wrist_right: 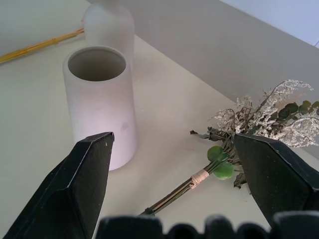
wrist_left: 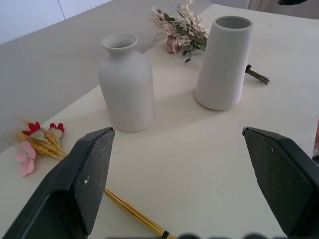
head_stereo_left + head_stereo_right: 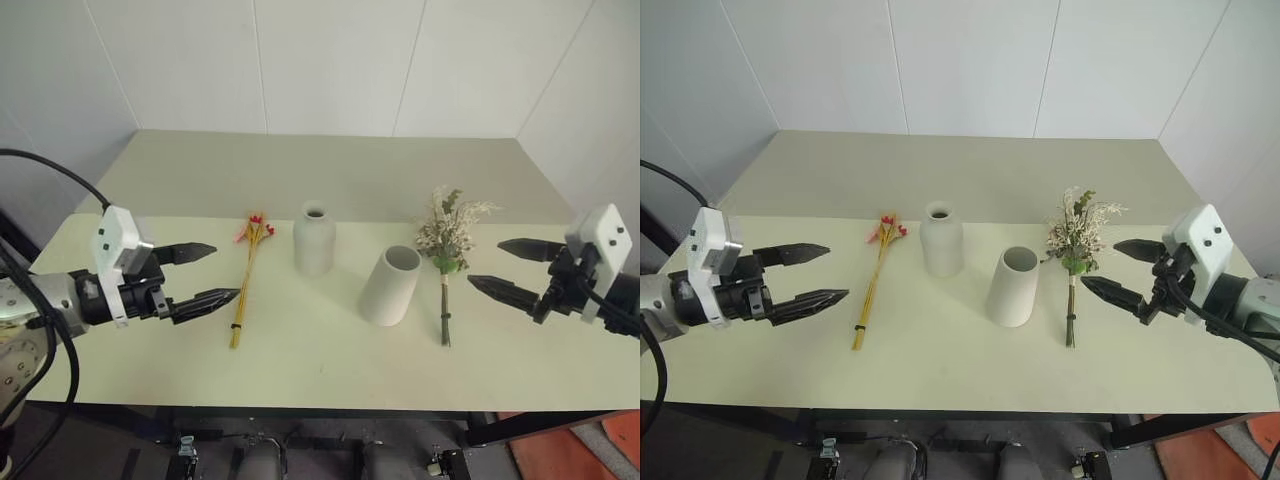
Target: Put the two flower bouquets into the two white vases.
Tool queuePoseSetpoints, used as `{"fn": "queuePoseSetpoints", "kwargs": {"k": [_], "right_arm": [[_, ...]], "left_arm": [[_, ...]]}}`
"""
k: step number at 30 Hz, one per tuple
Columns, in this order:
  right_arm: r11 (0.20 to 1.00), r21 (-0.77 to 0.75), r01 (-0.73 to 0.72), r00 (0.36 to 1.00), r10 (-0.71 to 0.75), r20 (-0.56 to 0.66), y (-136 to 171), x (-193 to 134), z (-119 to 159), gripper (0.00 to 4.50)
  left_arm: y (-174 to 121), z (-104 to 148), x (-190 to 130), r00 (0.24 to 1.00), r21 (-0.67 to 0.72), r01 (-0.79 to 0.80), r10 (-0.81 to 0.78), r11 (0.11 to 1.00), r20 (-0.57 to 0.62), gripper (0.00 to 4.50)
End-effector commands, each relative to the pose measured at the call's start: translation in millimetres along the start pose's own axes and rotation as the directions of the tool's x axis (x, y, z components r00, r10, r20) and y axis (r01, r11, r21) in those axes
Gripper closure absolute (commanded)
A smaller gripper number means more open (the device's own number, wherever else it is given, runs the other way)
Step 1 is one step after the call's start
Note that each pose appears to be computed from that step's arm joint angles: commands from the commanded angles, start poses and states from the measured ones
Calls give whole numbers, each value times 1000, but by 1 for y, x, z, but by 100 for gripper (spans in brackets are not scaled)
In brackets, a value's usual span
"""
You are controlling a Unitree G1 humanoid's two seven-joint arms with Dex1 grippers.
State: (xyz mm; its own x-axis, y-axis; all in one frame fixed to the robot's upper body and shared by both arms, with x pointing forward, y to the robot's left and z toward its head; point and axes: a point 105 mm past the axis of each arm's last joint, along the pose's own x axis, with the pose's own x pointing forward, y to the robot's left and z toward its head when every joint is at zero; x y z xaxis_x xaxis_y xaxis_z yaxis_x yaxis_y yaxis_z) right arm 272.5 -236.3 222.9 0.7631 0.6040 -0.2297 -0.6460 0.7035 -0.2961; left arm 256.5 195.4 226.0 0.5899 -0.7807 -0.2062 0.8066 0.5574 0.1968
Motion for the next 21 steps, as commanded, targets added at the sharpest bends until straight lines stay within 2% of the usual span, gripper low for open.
{"fn": "queuePoseSetpoints", "kwargs": {"k": [1, 5, 10, 13, 17, 21], "right_arm": [[997, -74, 37, 998, -33, 48, -6, -8, 18, 0], [997, -71, 43, 998, -39, 56, -7, -8, 19, 0], [997, -70, 38, 996, -33, 77, -7, -6, 24, 0], [997, -78, 29, 997, -22, 79, -5, -4, 25, 0], [995, -102, 13, 995, -2, 100, -4, -5, 34, 0], [990, -139, -37, 991, 54, 119, 0, -5, 44, 0]], "left_arm": [[4, 9, -1, 1000, 49, -14, 13, 999, 16, 2], [4, 7, 1, 1000, 48, -21, 20, 999, 4, 2], [19, -9, 14, 981, 7, -144, 144, 990, -130, 2], [39, -20, 28, 928, -68, -280, 251, 958, -277, 2], [52, -29, 48, 847, -143, -396, 300, 907, -439, 2], [61, -48, 68, 736, -136, -492, 327, 860, -593, 2]]}}
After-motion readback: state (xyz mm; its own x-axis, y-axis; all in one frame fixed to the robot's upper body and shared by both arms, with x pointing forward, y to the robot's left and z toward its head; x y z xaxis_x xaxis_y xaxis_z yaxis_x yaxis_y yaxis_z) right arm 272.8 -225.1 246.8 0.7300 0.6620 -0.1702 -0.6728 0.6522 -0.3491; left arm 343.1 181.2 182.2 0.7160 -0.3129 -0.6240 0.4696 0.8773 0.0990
